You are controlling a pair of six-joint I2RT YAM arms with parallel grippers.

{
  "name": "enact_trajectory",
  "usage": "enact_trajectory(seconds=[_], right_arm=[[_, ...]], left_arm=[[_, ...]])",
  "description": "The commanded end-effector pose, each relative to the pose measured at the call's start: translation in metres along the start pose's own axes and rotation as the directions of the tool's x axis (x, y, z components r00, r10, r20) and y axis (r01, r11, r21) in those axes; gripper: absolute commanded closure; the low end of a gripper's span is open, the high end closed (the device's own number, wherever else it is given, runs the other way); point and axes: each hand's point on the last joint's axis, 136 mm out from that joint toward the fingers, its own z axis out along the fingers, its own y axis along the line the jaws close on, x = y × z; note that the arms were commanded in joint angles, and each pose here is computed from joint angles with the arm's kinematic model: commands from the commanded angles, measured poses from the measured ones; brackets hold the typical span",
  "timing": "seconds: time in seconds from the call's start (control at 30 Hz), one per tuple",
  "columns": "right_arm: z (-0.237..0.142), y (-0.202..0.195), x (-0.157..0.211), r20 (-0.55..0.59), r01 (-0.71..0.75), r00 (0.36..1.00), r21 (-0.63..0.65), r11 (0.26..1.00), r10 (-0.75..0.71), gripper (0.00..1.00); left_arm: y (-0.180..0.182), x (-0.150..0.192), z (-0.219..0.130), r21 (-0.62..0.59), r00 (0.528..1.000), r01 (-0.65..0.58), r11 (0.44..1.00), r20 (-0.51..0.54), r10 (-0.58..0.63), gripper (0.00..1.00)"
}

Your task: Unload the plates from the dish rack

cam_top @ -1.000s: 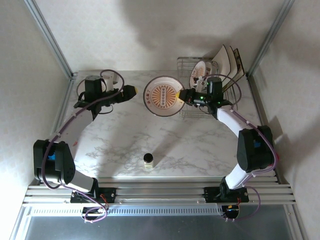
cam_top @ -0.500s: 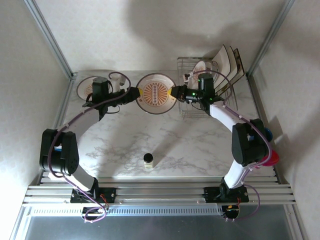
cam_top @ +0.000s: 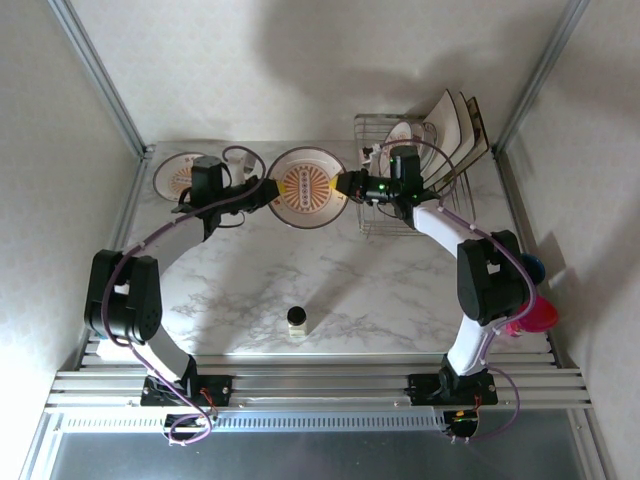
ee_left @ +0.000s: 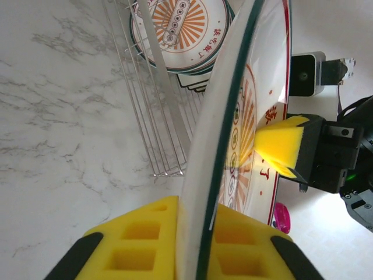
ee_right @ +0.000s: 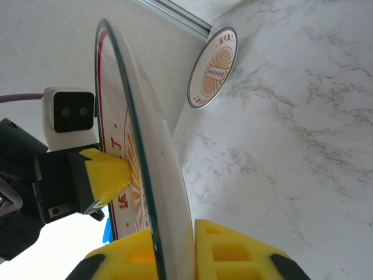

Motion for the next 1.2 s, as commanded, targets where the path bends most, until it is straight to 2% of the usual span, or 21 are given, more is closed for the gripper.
enact_trajectory(seconds=[0.0,0.1,0.27,0.37,0.63,0.77,0.87,0.97,1.07,1.17], right_arm=[[0.003,0.028,-0.01,0.008,0.038,0.999,-0.066,0.997,-0.037,1.0],[0.003,0.026,-0.01,0.008,0.032,0.999,-0.058,0.998,-0.032,0.99],[0.004,0.022,-0.011,-0.001,0.027,1.0,-0.029,0.999,-0.027,0.27],[0.002,0.02,-0.012,-0.006,0.03,1.0,0.0,1.0,-0.03,0.01],[-0.011,0.012,-0.014,0.003,0.064,0.998,0.114,0.991,-0.065,0.01],[-0.036,-0.002,-0.023,0.025,0.072,0.996,0.256,0.964,-0.081,0.01],[-0.067,-0.011,-0.03,0.015,0.095,0.994,0.401,0.911,-0.11,0.01],[-0.105,-0.02,-0.033,-0.029,0.135,0.989,0.579,0.804,-0.145,0.01],[-0.155,-0.04,-0.034,-0.073,0.156,0.985,0.781,0.605,-0.159,0.01],[-0.205,-0.056,-0.031,-0.094,0.148,0.985,0.889,0.433,-0.145,0.01]], left_arm=[[-0.017,0.005,0.003,0.067,0.998,-0.065,0.996,-0.023,0.067,1.0],[-0.016,0.005,0.003,0.066,0.998,-0.06,0.996,-0.021,0.062,1.0],[-0.018,-0.001,0.003,0.066,0.999,-0.052,0.996,0.004,0.052,1.0],[-0.022,-0.006,0.003,0.08,0.998,-0.052,0.995,0.021,0.051,1.0],[-0.025,-0.012,0.003,0.084,0.998,-0.05,0.995,0.03,0.048,1.0],[-0.016,-0.011,0.001,0.063,0.999,-0.039,0.997,0.038,0.036,1.0],[-0.011,-0.015,-0.006,0.049,0.997,-0.038,0.998,0.069,0.035,1.0],[-0.005,-0.023,-0.015,0.034,0.994,-0.029,0.999,0.106,0.026,1.0],[0.001,-0.036,-0.027,0.014,0.987,-0.021,1.0,0.158,0.019,1.0],[0.009,-0.048,-0.04,-0.008,0.977,-0.004,1.0,0.212,0.005,1.0]])
